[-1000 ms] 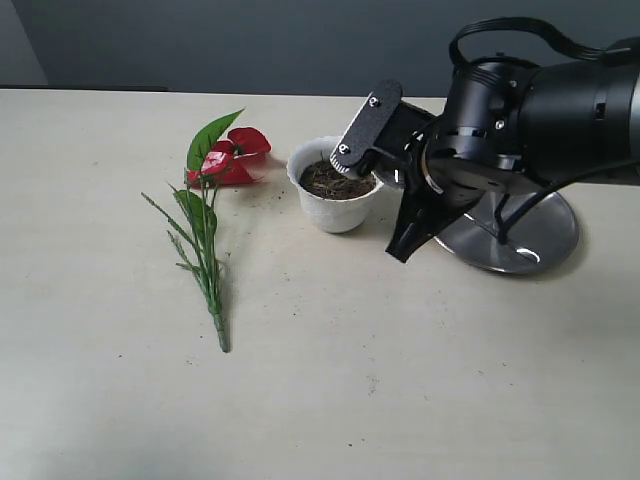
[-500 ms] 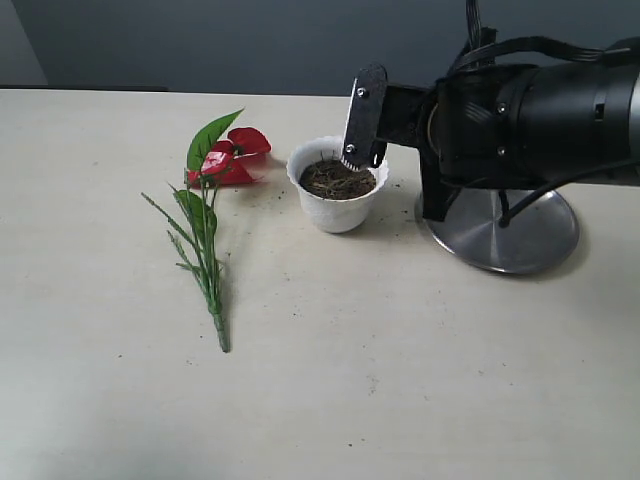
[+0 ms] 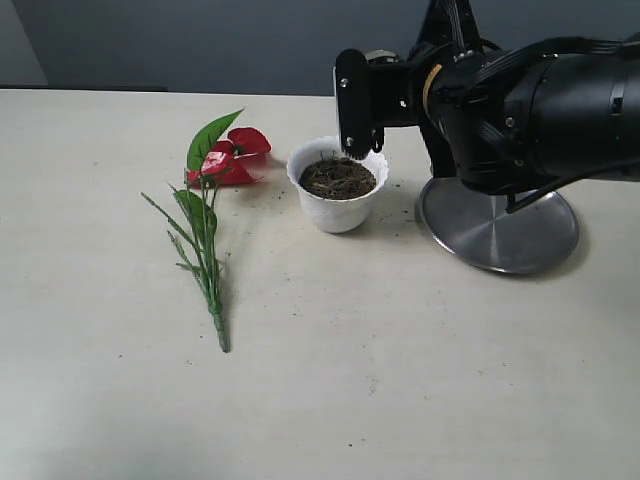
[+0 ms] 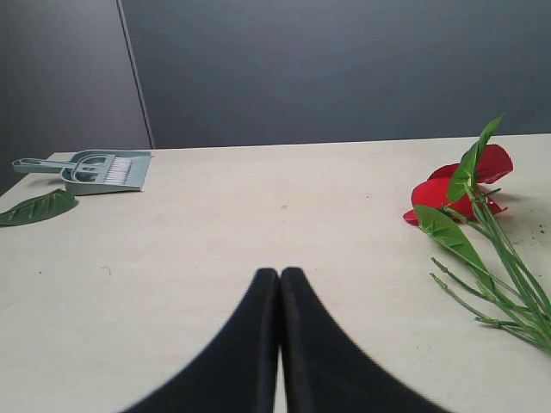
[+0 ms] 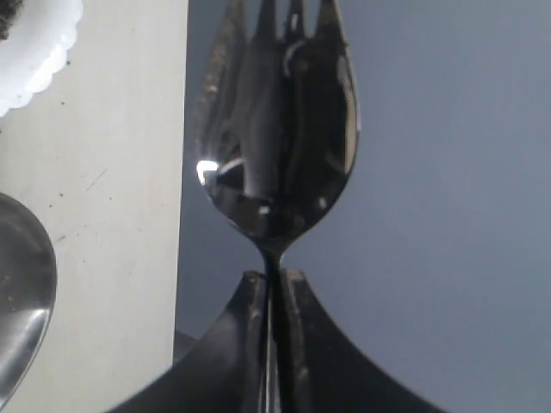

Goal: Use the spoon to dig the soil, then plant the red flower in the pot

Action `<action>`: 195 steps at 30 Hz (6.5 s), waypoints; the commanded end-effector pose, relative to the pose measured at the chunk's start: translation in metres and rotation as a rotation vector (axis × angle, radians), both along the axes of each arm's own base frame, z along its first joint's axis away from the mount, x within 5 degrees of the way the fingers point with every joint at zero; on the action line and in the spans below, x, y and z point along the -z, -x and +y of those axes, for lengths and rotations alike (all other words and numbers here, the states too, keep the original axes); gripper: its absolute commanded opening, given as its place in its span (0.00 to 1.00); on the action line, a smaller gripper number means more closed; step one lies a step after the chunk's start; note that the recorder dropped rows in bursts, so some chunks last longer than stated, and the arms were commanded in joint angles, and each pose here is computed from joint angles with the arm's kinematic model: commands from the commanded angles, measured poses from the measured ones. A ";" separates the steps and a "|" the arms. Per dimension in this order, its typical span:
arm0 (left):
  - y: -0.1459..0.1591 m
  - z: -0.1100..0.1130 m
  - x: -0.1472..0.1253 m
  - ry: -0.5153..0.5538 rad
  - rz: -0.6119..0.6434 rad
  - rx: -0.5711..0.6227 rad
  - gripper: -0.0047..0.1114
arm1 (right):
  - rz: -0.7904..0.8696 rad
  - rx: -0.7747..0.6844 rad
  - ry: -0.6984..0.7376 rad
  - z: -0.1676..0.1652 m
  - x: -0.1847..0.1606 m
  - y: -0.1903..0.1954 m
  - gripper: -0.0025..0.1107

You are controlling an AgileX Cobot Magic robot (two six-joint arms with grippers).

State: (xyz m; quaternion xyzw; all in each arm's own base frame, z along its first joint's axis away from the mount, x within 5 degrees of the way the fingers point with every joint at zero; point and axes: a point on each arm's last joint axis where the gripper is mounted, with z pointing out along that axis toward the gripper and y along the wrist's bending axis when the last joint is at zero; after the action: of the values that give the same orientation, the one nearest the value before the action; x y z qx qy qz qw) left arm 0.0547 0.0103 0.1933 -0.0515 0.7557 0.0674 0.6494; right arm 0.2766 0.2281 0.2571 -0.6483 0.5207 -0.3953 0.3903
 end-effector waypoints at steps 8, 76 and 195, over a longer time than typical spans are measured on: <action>0.000 0.000 0.002 0.004 0.001 -0.001 0.04 | -0.023 0.005 0.007 -0.003 -0.009 0.004 0.02; 0.000 0.000 0.002 0.004 0.001 -0.001 0.04 | -0.178 -0.445 1.010 0.005 -0.008 0.003 0.02; 0.000 0.000 0.002 0.004 0.001 -0.001 0.04 | -0.174 -0.755 1.337 0.078 0.084 -0.066 0.02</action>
State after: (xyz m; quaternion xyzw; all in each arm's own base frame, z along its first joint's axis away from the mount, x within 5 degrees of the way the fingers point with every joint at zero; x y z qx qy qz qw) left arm 0.0547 0.0103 0.1933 -0.0515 0.7557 0.0674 0.6494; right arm 0.3452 0.3056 0.1614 -0.8549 -0.1149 -0.5015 0.0660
